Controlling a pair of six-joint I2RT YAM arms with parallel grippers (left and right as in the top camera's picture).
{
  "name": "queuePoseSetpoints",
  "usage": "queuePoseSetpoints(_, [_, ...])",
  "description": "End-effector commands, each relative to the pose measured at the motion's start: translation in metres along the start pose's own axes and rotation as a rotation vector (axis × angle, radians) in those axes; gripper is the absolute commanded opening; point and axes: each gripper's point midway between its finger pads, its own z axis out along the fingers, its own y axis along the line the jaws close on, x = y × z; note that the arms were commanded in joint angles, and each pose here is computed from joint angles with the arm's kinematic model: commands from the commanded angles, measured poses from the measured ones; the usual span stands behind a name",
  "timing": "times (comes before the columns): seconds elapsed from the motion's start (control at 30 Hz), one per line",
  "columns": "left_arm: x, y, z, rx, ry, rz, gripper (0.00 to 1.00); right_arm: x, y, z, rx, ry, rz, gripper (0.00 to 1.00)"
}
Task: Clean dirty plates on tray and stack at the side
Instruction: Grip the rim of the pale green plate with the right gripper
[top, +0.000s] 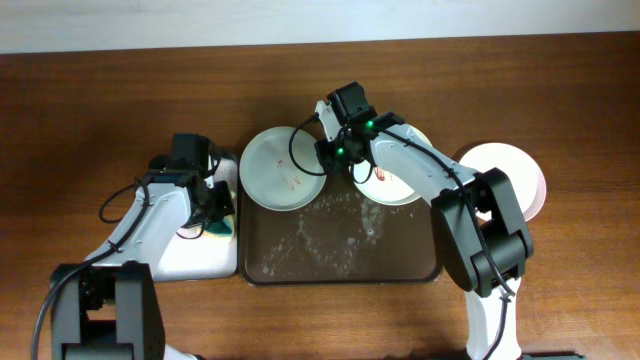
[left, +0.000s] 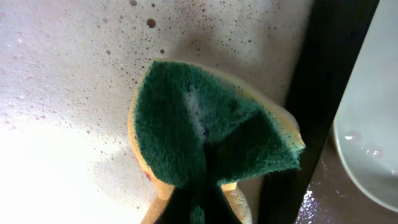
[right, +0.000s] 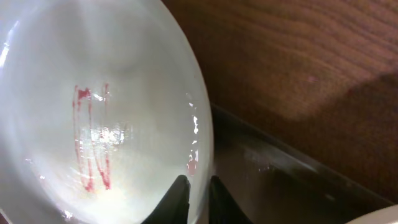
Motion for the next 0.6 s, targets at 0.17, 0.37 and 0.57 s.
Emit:
queuePoseSetpoints(0.17, [-0.006,-0.003,-0.008,0.016,-0.028,0.015,0.0,0.061,0.001,-0.005,0.025,0.252,0.124,0.04])
queuePoseSetpoints(0.37, [-0.006,-0.003,-0.008,0.016,-0.028,0.015,0.0,0.092,0.01,-0.016,-0.003,0.388,0.194,0.05])
queuePoseSetpoints(0.57, [-0.005,-0.008,-0.008,0.046,-0.02,0.016,0.0,0.083,0.009,-0.012,-0.005,0.345,0.18,0.25])
